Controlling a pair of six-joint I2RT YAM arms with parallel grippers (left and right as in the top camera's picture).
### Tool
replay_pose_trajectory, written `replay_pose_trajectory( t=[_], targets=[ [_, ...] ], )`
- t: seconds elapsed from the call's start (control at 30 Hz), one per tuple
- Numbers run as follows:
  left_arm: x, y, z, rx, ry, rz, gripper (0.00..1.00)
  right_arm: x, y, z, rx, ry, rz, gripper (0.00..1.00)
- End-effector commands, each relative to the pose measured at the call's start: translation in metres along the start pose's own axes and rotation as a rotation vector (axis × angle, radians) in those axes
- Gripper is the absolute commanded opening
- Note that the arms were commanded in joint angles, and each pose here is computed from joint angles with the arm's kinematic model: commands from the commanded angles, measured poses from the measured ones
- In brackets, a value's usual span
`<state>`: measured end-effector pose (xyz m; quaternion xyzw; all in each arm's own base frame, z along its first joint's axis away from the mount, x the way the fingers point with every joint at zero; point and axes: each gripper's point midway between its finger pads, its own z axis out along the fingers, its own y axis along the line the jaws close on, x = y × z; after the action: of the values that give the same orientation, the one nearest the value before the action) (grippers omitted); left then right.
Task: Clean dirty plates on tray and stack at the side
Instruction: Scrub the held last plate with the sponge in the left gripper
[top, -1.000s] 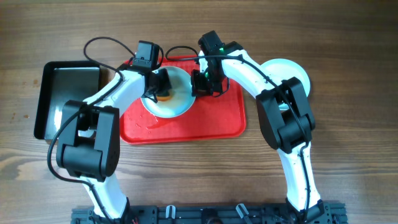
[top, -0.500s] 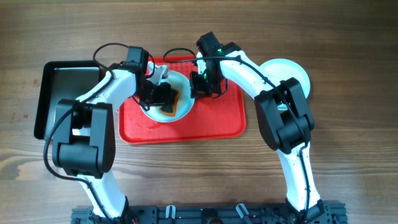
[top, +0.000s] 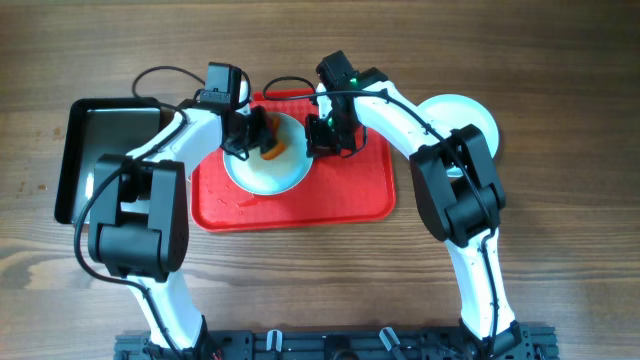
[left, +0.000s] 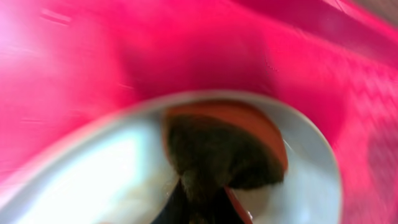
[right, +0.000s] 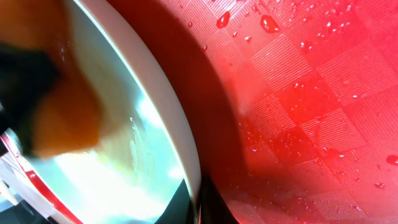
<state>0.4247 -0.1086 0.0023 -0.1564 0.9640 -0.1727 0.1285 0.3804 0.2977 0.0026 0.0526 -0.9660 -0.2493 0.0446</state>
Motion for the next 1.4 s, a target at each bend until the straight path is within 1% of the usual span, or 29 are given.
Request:
replay_pose_trajectory(
  t=[0.0,0.07,0.13,0.33,0.47,0.5,0.53,0.57,0.63,0.73,0.8,0.87,0.9,0.97,1.1,1.17,1.2,1.27,1.3,1.33,1.37],
  targets=[
    [0.009,0.098,0.007,-0.447,-0.091,-0.254,0.04,0.005,-0.007,0.012,0.01,0.028,0.009,0.04],
    [0.024,0.119,-0.005,-0.571,-0.095,-0.373,0.04,0.005,-0.007,0.012,0.01,0.028,0.009,0.04],
    [0.046,0.134,-0.018,-0.674,-0.067,-0.493,0.04,0.005,-0.007,0.012,0.01,0.028,0.009,0.04],
    [0.086,0.15,-0.041,-0.828,-0.024,-0.746,0.04,0.005,-0.007,0.012,0.009,0.028,0.01,0.04],
    [0.089,0.151,-0.043,-0.842,-0.015,-0.752,0.04,0.005,-0.007,0.012,0.009,0.029,0.011,0.05],
    [0.089,0.15,-0.043,-0.839,-0.013,-0.744,0.04,0.005,-0.007,0.012,0.009,0.029,0.011,0.04],
    [0.089,0.149,-0.042,-0.834,0.008,-0.704,0.04,0.005,-0.007,0.012,0.007,0.029,0.011,0.04],
    [0.092,0.142,-0.037,-0.786,0.089,-0.589,0.04,0.005,-0.007,0.012,0.007,0.029,0.011,0.04],
    [0.103,0.119,-0.024,-0.629,0.263,-0.381,0.04,0.005,-0.007,0.012,0.007,0.029,0.011,0.04],
    [0.121,0.086,-0.015,-0.424,0.428,-0.244,0.04,0.005,-0.007,0.012,0.007,0.029,0.011,0.04],
    [0.126,0.058,-0.008,-0.245,0.491,-0.151,0.04,0.005,-0.007,0.012,0.007,0.029,0.011,0.04],
    [0.125,0.031,-0.004,-0.061,0.516,-0.066,0.04,0.005,-0.007,0.012,0.007,0.029,0.011,0.04],
    [0.122,0.024,-0.003,-0.017,0.512,-0.047,0.04,0.005,-0.007,0.012,0.007,0.029,0.011,0.04],
    [0.115,0.02,0.001,0.013,0.481,-0.016,0.04,0.005,-0.007,0.012,0.007,0.029,0.011,0.04],
    [0.075,0.017,0.013,0.066,0.33,-0.01,0.04,0.005,-0.007,0.012,0.007,0.029,0.011,0.04],
    [0.05,0.017,0.017,0.078,0.238,-0.063,0.04,0.006,-0.007,0.012,0.007,0.03,0.011,0.04],
    [0.04,0.021,0.018,0.058,0.195,-0.094,0.04,0.006,-0.007,0.012,0.007,0.03,0.011,0.04],
    [0.02,0.05,0.02,-0.095,0.086,-0.196,0.04,0.005,-0.007,0.012,0.007,0.029,0.011,0.04],
    [0.017,0.063,0.018,-0.165,0.056,-0.232,0.04,0.005,-0.007,0.012,0.008,0.029,0.011,0.04],
    [0.018,0.087,0.013,-0.298,0.016,-0.308,0.04,0.005,-0.007,0.012,0.007,0.029,0.012,0.04],
    [0.021,0.099,0.008,-0.368,0.005,-0.353,0.04,0.005,-0.007,0.012,0.008,0.029,0.011,0.04]
  ],
)
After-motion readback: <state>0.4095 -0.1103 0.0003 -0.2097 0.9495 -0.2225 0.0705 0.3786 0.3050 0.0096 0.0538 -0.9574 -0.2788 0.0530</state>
